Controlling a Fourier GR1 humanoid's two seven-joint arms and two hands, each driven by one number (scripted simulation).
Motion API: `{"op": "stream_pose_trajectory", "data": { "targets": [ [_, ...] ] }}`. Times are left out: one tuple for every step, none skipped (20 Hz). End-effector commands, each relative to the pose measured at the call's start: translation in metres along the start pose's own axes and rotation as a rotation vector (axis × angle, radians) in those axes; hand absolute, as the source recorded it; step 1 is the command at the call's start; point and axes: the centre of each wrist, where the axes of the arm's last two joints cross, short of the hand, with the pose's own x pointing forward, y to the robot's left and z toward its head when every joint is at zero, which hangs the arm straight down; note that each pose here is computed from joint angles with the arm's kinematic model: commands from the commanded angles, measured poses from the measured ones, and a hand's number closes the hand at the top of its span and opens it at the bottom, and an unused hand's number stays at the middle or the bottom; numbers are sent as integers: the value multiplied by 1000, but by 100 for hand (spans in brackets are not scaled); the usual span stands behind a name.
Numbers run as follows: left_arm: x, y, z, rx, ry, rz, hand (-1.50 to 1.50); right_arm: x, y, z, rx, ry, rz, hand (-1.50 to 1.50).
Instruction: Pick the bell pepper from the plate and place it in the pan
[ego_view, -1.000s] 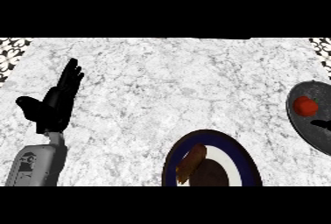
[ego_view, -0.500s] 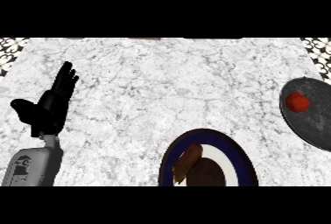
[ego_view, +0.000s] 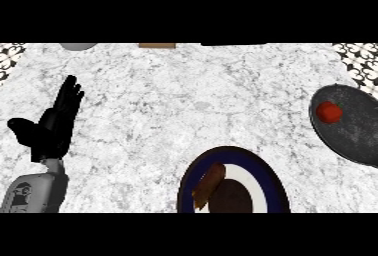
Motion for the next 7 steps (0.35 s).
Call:
{"op": "stream_pose_trajectory", "data": {
  "targets": [
    [0, 7, -2, 20, 5, -8, 0, 7, -25, 24, 142, -176, -218, -150],
    [-2, 18, 5, 21, -5, -5, 0, -2, -21, 35, 136, -158, -220, -150],
    [-9, 5, 7, 22, -5, -22, 0, -5, -17, 34, 151, -140, -224, -150],
    [-2, 1, 0, 0, 11, -9, 0, -3, -16, 32, 177, -144, -209, -150],
    [6, 8, -4, -2, -1, -4, 0, -2, -18, 36, 167, -140, -181, -150],
    [-1, 6, -2, 4, 13, -10, 0, 5, -28, 39, 173, -156, -155, -150],
    [-10, 4, 7, 7, -1, -2, 0, 1, -26, 44, 157, -153, -158, -150]
  ]
}}
